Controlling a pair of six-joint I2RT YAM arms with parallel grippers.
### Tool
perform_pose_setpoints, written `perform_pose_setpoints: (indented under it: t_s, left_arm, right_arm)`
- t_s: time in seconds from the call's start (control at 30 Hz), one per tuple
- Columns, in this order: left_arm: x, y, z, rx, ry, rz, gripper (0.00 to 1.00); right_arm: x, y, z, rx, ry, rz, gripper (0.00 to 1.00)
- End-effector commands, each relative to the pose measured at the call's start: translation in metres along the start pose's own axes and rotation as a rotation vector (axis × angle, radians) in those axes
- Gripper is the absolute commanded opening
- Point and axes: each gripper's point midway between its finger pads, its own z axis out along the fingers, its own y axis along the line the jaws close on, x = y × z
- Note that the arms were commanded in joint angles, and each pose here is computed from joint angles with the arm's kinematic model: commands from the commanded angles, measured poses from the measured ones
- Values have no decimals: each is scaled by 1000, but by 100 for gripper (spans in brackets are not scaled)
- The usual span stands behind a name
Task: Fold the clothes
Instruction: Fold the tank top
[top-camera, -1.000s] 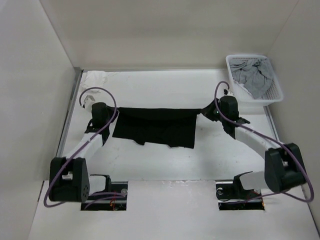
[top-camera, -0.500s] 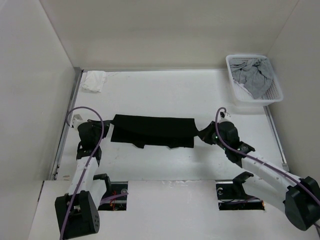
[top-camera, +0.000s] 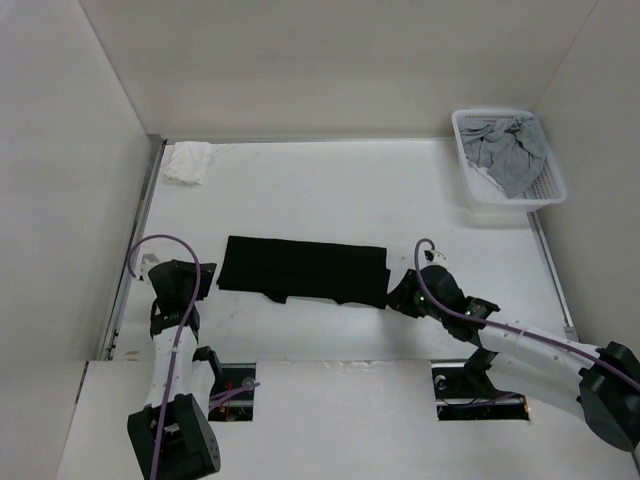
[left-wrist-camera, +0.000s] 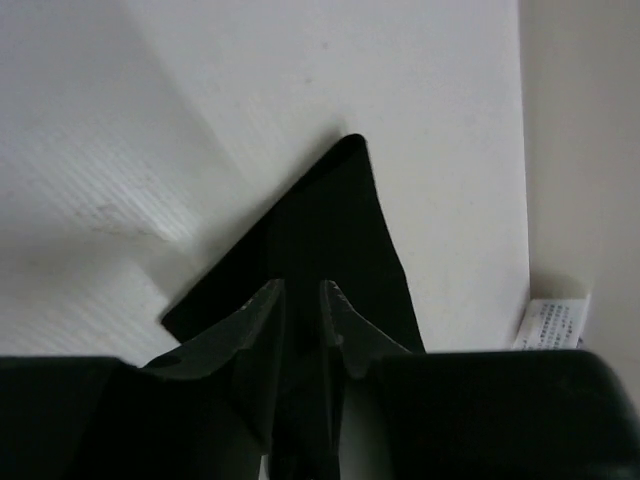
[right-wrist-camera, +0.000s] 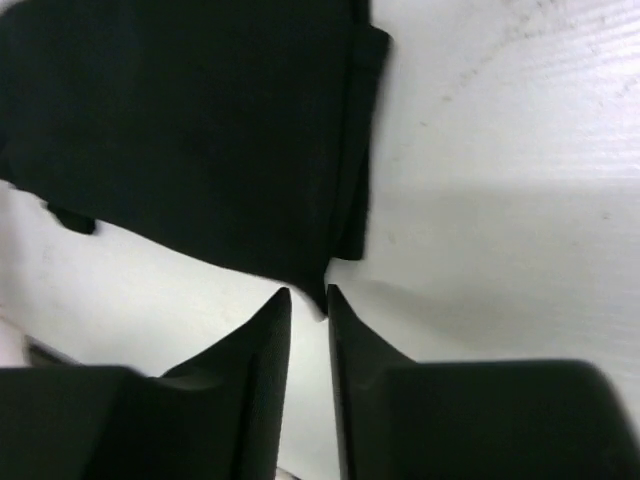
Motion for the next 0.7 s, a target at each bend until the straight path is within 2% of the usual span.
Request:
perform_pose_setpoints:
  t_s: [0.0,0.1,0.2,0.4,0.53,0.67]
  left_arm:
    - [-11,3,-2,1,-41,-4,26]
    - [-18,-4,-7,28,-75,-3,29]
    - [-17,-15,-7,57,-74,25,26]
    - [20,-52,-8,154,-50,188,25]
    - [50,-85,-15,230,-36,307,26]
    - [84,-108,-16,296,32,356,26]
  right_arm:
    - [3,-11,3,60,-10,16,37]
    - [-14,-9,3,57,-79,12,60]
    - [-37,-5,10,29,-140,17,66]
    - [-41,-3,32,-33,-73,43,64]
    - [-28,2,43,-92,1,91,54]
    - [-19,6,55,-124,51,153,41]
